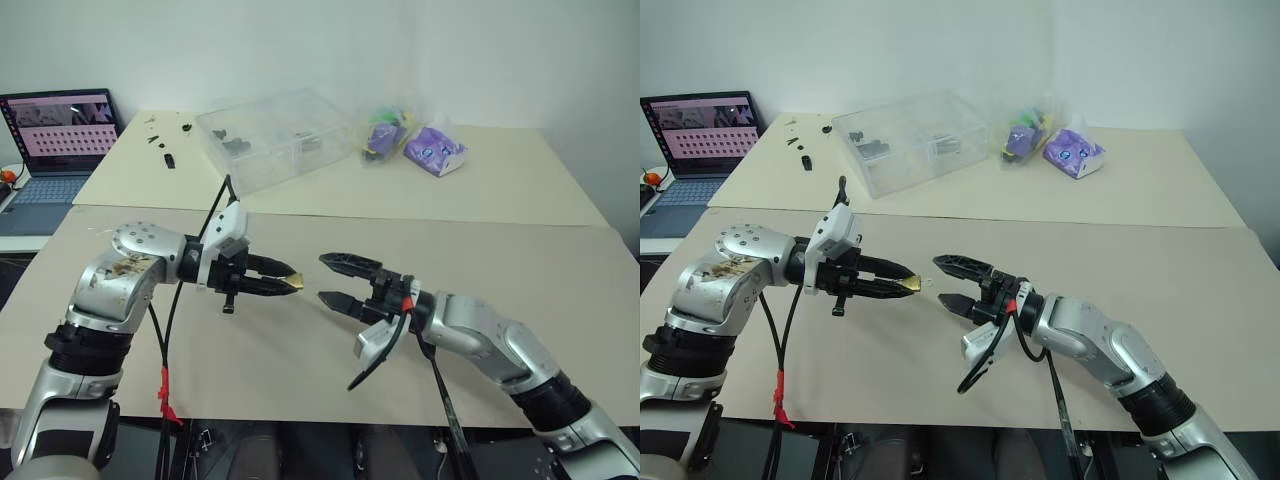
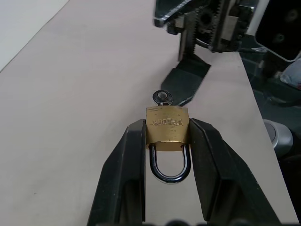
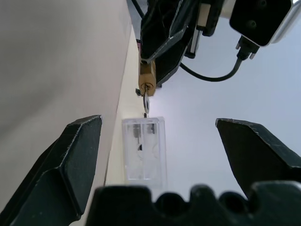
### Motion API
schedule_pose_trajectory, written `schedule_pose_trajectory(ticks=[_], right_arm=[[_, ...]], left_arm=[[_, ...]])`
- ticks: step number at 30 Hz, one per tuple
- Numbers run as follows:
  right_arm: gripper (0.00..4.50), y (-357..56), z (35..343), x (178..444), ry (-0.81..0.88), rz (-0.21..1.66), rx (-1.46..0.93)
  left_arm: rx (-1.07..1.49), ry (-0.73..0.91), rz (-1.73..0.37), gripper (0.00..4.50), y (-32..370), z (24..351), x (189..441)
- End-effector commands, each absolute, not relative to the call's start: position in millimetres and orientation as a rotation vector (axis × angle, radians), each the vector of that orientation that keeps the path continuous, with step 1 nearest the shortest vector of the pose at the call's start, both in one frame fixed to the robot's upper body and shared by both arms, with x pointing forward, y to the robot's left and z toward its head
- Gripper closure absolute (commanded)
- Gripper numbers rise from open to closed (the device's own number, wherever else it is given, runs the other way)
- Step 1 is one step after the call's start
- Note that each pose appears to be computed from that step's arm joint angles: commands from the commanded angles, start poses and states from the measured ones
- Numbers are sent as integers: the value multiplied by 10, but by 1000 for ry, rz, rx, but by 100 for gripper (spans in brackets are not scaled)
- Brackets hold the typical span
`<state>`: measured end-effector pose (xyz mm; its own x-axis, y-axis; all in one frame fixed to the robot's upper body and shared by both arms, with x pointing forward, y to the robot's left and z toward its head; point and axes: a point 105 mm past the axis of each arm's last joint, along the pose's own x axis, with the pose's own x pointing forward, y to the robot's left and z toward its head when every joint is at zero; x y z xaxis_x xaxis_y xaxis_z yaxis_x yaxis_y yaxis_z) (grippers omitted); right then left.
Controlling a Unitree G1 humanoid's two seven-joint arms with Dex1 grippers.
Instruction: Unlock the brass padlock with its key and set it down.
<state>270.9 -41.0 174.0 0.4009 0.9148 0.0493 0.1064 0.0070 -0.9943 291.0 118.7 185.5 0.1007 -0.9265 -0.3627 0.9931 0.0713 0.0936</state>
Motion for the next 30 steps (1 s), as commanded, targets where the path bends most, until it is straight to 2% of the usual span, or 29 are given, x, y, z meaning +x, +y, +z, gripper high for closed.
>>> schedule_pose_trajectory(ticks=[1,13,17,20,21,26,27,30], right_arm=[[0,-384,1826,2678,-1051,801,-1438],[0,-357,1799,2638,-1055,809,-1446],[107,-361,1784,2640,-1051,814,-1456],[217,-370,1778,2642,-1048,815,-1460],[239,-373,1775,2640,-1049,817,-1462],[424,-358,1771,2634,-1053,823,-1468],[442,-348,1768,2629,-1054,826,-1468],[442,-327,1750,2602,-1057,840,-1469]], left_arm=[[380,179,-1475,366,1143,1972,2893],[385,166,-1492,366,1085,1983,2912],[401,182,-1500,366,1103,1958,2909],[431,219,-1508,366,1148,1924,2899],[443,227,-1510,366,1164,1917,2897],[467,215,-1493,366,1185,1955,2955],[465,204,-1487,366,1175,1973,2972],[448,181,-1478,366,1137,2018,3001]])
